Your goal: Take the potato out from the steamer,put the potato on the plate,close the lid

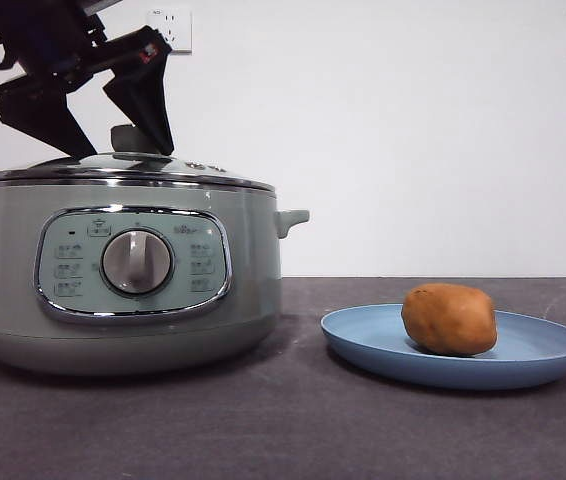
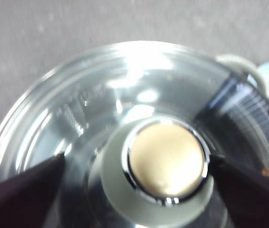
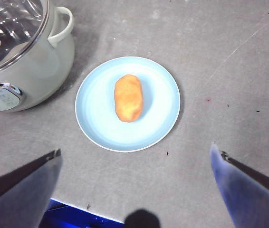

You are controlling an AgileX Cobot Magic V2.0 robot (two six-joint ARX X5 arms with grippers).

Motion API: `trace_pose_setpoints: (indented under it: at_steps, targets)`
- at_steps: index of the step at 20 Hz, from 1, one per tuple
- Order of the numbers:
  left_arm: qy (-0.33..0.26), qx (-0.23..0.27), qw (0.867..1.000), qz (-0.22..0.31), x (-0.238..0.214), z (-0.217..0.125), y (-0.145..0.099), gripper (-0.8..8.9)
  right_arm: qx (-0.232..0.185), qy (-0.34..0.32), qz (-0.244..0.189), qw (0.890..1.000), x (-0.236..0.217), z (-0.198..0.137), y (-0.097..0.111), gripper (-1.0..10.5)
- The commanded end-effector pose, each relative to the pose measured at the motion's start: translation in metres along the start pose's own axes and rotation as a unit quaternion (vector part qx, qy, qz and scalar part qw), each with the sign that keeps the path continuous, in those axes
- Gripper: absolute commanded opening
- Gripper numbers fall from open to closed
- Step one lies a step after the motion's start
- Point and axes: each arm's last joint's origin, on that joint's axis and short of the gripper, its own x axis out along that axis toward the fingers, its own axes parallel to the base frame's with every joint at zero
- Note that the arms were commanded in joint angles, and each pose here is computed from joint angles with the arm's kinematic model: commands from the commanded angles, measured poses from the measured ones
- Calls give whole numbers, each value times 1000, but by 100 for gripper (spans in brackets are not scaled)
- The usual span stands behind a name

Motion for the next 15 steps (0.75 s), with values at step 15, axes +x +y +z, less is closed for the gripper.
trace_pose_setpoints:
  at_steps: [15]
  targets:
    - [-26, 48, 975, -216, -190, 78, -30, 465, -11, -57, 152, 987, 7, 19, 11, 595]
